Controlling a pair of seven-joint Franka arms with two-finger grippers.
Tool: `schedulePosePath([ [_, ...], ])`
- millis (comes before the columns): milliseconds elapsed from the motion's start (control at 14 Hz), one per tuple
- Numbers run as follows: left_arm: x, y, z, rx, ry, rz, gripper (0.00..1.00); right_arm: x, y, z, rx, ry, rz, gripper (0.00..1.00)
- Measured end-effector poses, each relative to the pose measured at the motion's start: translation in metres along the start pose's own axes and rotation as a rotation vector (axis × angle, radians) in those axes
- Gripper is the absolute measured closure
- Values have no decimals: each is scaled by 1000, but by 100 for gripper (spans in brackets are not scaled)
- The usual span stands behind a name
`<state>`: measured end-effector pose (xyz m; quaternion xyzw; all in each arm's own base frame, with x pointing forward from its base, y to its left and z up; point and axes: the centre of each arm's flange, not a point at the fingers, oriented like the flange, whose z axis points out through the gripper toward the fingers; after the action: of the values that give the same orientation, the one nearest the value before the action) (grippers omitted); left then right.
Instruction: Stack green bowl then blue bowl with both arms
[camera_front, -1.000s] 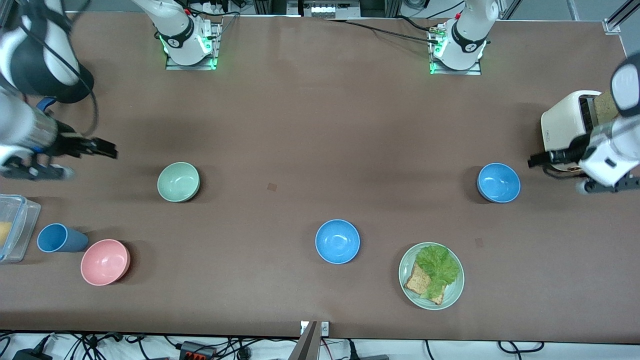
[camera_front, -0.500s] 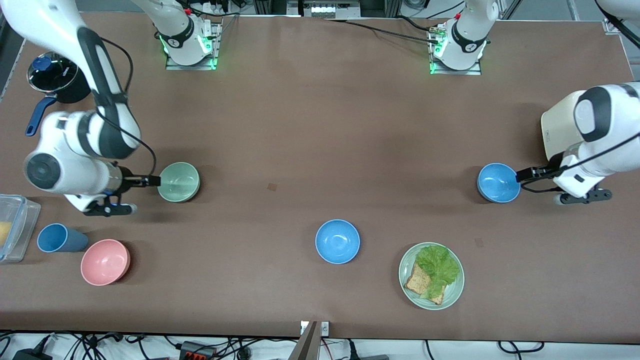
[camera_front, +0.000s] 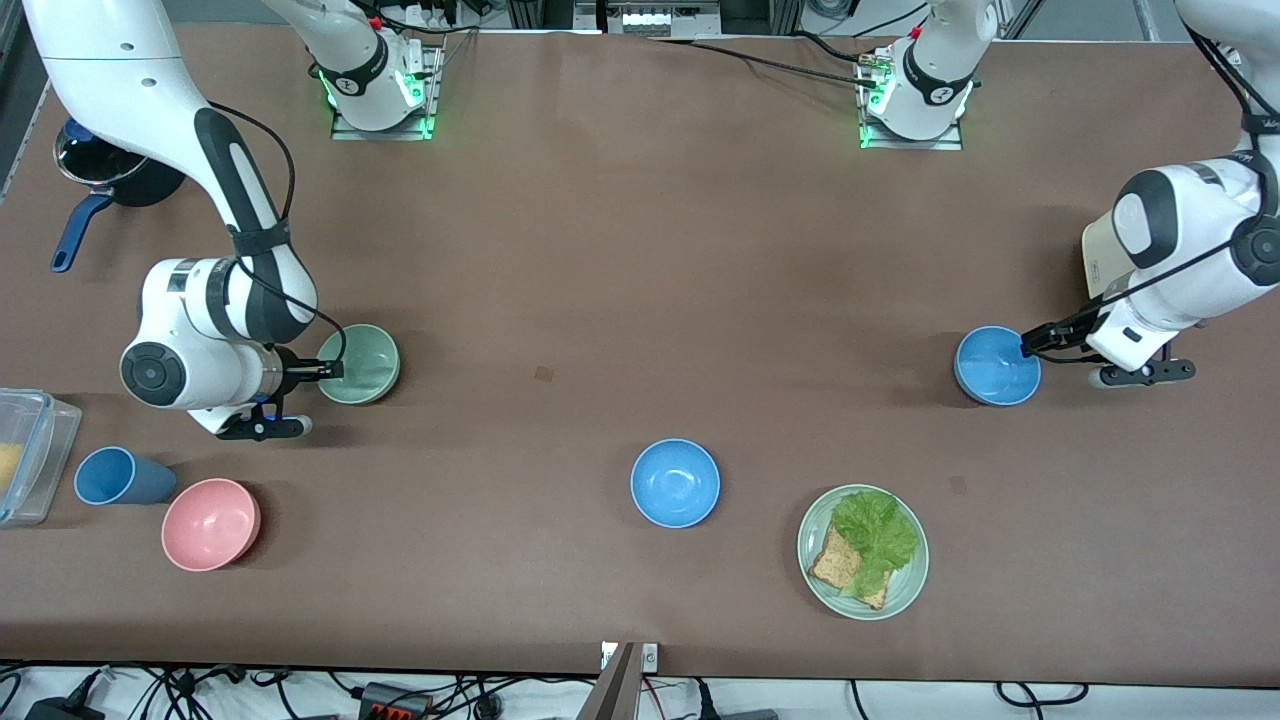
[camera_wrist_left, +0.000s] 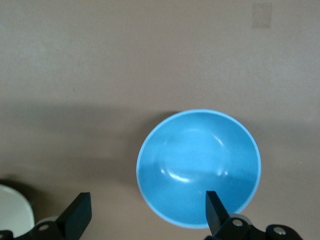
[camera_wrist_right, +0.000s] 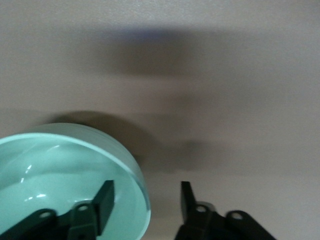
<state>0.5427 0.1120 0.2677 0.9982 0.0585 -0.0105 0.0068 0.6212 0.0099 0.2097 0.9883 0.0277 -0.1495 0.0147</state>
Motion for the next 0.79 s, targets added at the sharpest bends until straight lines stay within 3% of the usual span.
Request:
schedulePosePath([
  [214,0,-2,30,-11,-2,-5,0,0,-5,-1,-2,1,-8,80],
  [357,0,-7,41,-15,0,-8,0,0,-7,-4,1,1,-19,96],
  [571,3,-18,63,-21,42,2,0,4,-38,-19,15,30,-72,96],
  [786,1,-35,88,-28,57,14,0,4,-119,-38,48,68,-136,96],
])
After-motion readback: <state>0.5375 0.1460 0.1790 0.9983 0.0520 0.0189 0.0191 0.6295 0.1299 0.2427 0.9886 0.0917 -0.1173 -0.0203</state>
